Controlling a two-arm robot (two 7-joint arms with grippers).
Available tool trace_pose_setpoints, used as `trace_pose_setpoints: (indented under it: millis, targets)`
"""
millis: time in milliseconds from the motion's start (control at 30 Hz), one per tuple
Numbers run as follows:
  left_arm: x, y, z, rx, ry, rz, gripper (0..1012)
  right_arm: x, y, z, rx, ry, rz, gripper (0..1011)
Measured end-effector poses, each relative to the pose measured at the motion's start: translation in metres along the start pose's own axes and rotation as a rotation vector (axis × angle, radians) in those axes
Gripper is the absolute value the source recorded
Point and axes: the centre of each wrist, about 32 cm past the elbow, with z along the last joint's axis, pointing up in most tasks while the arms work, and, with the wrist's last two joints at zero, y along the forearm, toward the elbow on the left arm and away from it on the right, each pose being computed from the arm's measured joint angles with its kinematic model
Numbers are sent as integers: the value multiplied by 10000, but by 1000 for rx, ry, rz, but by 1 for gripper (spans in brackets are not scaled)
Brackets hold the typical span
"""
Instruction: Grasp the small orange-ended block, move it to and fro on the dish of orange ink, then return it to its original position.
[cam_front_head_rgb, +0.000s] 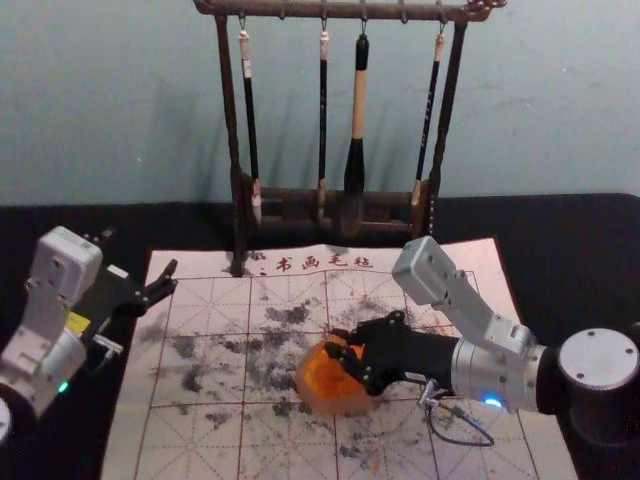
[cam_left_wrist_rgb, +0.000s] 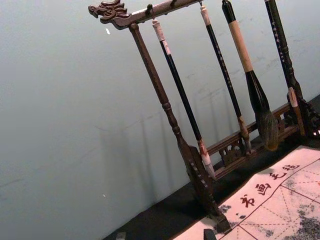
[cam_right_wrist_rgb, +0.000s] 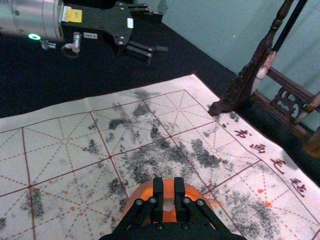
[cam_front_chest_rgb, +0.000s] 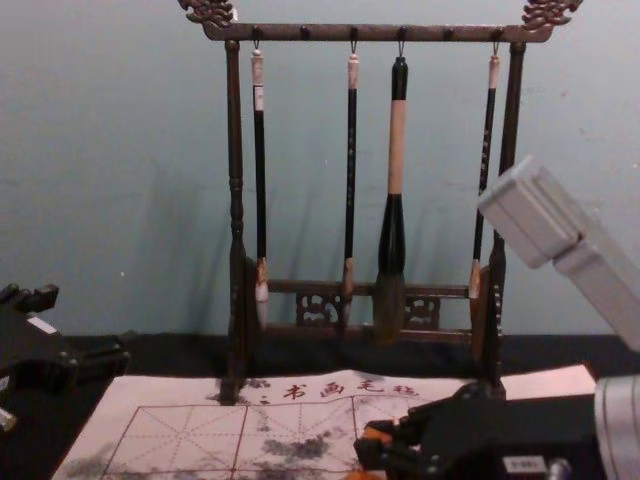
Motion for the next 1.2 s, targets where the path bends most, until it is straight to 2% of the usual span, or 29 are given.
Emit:
trace_pose_setpoints:
  millis: [367,567,967,1200]
  targets:
    - [0,0,0,0,0,0,1001,91,-18,3,-8,0,-38,72]
    - [0,0,0,0,0,0,1001,120,-92,-3,-17,3,-59,72]
    - [0,0,0,0,0,0,1001,20,-277,-44,-28,8,-59,72]
    - [0,0,0,0,0,0,1001,-48,-324,-45,-28,11,-37,72]
